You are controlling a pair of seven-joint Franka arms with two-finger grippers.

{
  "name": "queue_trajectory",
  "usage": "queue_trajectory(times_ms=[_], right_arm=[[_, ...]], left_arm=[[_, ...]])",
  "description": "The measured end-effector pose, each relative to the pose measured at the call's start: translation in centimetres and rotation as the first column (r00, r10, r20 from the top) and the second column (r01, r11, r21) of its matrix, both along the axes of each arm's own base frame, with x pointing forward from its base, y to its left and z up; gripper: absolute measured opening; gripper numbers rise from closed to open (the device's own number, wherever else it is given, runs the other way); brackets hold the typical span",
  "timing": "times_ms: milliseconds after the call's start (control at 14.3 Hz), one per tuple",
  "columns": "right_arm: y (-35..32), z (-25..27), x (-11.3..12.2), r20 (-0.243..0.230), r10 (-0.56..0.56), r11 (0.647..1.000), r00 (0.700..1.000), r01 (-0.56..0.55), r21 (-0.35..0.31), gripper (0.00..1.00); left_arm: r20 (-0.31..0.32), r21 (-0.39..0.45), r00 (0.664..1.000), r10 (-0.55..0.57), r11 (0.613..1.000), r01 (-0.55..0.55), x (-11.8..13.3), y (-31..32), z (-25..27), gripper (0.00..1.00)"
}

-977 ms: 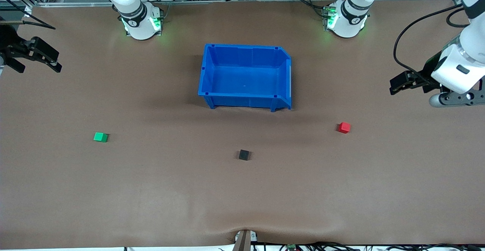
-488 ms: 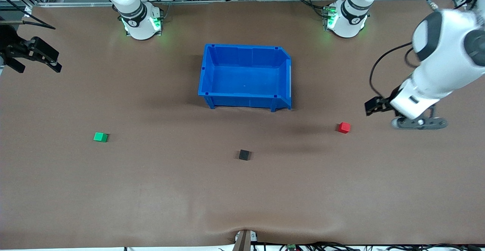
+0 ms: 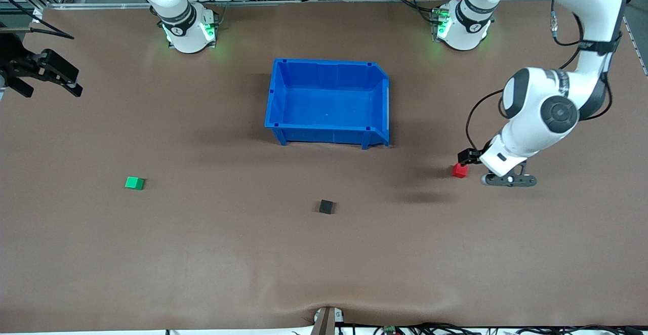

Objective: Attach green and red cubes to black cube
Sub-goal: 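Lower the left gripper onto the red cube while the right gripper reaches out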

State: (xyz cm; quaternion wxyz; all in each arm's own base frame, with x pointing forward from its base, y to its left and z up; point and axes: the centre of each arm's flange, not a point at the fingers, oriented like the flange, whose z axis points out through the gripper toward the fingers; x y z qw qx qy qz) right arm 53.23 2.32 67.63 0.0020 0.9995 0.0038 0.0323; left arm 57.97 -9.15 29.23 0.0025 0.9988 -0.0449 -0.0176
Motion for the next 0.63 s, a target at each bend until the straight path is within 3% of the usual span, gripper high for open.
queue_trajectory(times_ms=[419,628], right_arm=[[-0.4,-3.4,1.9,-0.063,-0.003,1.000,0.998,0.004,0.007,1.00],[-1.0,-6.5,3.7,-0.113,-0.007,1.000,0.994,0.007,-0.002,1.00]], left_arm=[[-0.037,0.012,0.996,-0.081,0.997,0.081,-0.2,-0.9,-6.0,0.98],[-0.018,0.032,0.993,-0.118,0.992,0.118,0.0,-1.2,-7.5,0.98]])
